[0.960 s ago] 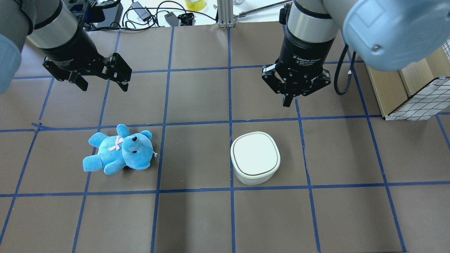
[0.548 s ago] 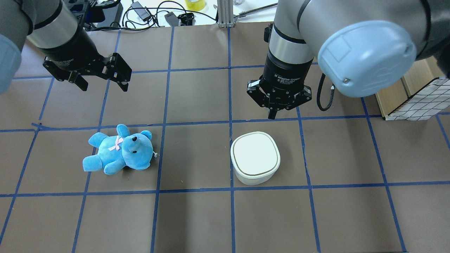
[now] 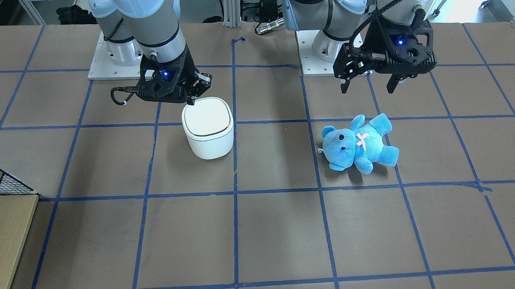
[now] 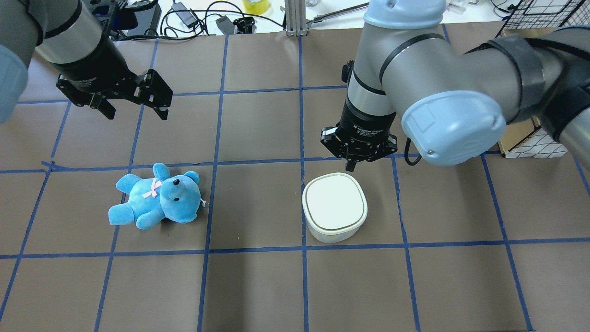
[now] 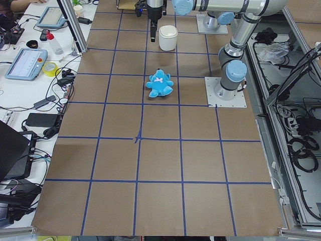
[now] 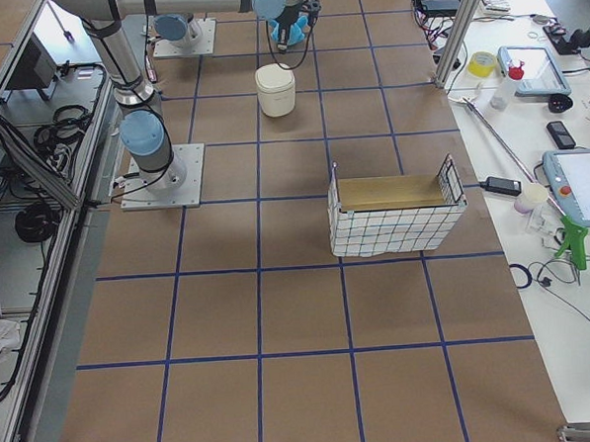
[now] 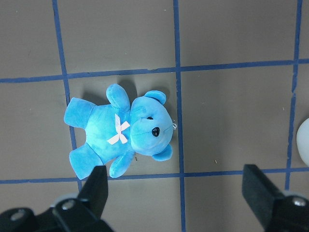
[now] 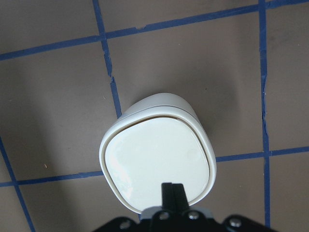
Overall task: Open trash can with right arm
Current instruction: 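Move the right gripper over the white trash can lid, then press down on the trash can lid with the right gripper, then lift the right gripper away from the opened lid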
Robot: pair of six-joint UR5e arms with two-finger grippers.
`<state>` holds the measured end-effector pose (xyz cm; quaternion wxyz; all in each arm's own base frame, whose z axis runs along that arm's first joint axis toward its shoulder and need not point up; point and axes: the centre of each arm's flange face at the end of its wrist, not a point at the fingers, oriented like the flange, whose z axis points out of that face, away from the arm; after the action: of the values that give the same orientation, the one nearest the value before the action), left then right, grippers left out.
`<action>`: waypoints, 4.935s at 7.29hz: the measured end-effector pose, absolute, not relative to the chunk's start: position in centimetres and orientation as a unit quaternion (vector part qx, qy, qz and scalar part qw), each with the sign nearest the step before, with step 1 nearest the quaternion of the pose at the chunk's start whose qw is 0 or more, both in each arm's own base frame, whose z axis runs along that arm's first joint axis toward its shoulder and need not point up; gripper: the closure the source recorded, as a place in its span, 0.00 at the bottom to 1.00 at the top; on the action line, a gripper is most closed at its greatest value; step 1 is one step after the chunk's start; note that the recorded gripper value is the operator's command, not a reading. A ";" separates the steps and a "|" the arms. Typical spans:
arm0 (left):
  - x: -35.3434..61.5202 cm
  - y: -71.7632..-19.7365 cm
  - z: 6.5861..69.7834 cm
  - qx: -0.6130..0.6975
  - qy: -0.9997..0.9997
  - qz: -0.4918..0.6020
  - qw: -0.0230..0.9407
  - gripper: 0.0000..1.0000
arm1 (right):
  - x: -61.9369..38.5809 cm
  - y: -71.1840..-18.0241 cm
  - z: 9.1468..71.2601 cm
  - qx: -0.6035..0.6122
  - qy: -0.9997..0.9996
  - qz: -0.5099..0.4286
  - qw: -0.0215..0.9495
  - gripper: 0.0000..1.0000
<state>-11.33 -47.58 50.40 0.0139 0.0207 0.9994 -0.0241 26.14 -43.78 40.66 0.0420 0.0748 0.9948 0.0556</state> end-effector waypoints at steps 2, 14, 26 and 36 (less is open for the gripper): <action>-11.3 -47.6 50.4 0.021 0.999 -0.024 0.014 0.00 | 26.1 -43.5 38.7 0.076 0.995 0.048 0.045 1.00; -11.3 -47.6 50.4 0.021 0.999 -0.024 0.014 0.00 | 28.1 -40.0 32.6 0.105 0.992 0.063 0.026 1.00; -11.3 -47.6 50.4 0.021 0.999 -0.024 0.014 0.00 | 27.1 -40.1 30.7 0.131 0.990 0.056 0.004 1.00; -11.3 -47.6 50.4 0.021 0.999 -0.024 0.014 0.00 | 27.4 -43.6 43.8 0.137 0.988 0.078 -0.008 1.00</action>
<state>-11.33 -47.58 50.40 0.0139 0.0209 0.9994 -0.0240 27.43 -43.56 43.78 -0.0079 0.1369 0.9875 0.0776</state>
